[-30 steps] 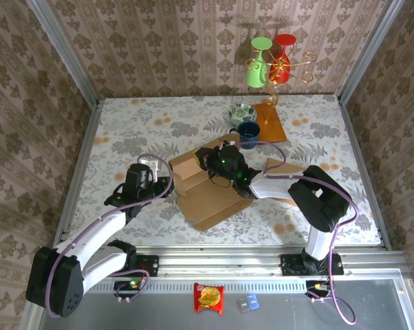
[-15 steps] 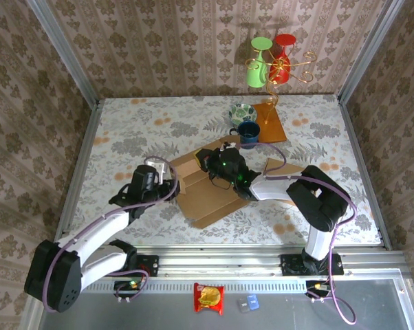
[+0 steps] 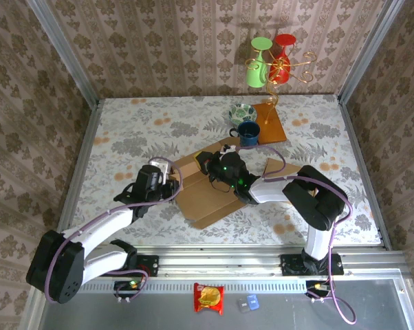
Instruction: Fold the paper box
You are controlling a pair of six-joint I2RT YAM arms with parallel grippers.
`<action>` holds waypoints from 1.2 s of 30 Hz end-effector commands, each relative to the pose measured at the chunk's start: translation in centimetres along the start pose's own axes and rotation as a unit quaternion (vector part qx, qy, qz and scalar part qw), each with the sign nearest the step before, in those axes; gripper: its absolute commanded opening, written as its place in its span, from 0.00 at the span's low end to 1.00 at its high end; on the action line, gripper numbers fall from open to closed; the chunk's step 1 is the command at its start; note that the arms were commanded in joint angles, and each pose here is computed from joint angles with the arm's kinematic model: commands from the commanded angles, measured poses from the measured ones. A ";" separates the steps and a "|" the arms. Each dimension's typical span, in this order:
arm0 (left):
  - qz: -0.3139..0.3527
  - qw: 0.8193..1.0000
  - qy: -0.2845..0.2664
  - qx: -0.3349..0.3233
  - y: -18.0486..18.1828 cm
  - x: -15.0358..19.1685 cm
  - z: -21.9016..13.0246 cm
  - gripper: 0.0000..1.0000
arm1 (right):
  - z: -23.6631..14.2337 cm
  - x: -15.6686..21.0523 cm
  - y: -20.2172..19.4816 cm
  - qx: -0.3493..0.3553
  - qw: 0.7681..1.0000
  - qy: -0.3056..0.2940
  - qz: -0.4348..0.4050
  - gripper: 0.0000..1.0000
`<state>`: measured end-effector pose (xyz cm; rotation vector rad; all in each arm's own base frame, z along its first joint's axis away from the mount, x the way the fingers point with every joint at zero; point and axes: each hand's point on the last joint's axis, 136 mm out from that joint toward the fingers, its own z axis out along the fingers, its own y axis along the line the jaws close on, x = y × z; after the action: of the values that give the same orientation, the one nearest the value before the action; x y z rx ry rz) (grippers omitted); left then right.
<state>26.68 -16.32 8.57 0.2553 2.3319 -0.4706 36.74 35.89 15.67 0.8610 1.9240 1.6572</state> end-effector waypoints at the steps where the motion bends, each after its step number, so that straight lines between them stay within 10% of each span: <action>1: 0.013 1.000 -0.025 -0.001 -0.4 -1.0 -0.2 0.35 | -0.1 0.1 -1.8 0.008 1.000 -0.015 -0.021 0.00; 36: -0.047 0.996 -0.038 -0.072 1.0 -1.2 3.1 0.25 | 0.0 1.9 -3.9 0.022 0.999 -0.044 -0.022 0.00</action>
<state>28.93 -16.34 6.41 0.1017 2.3182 -0.3485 36.02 36.55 15.40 0.8858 1.7945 1.6094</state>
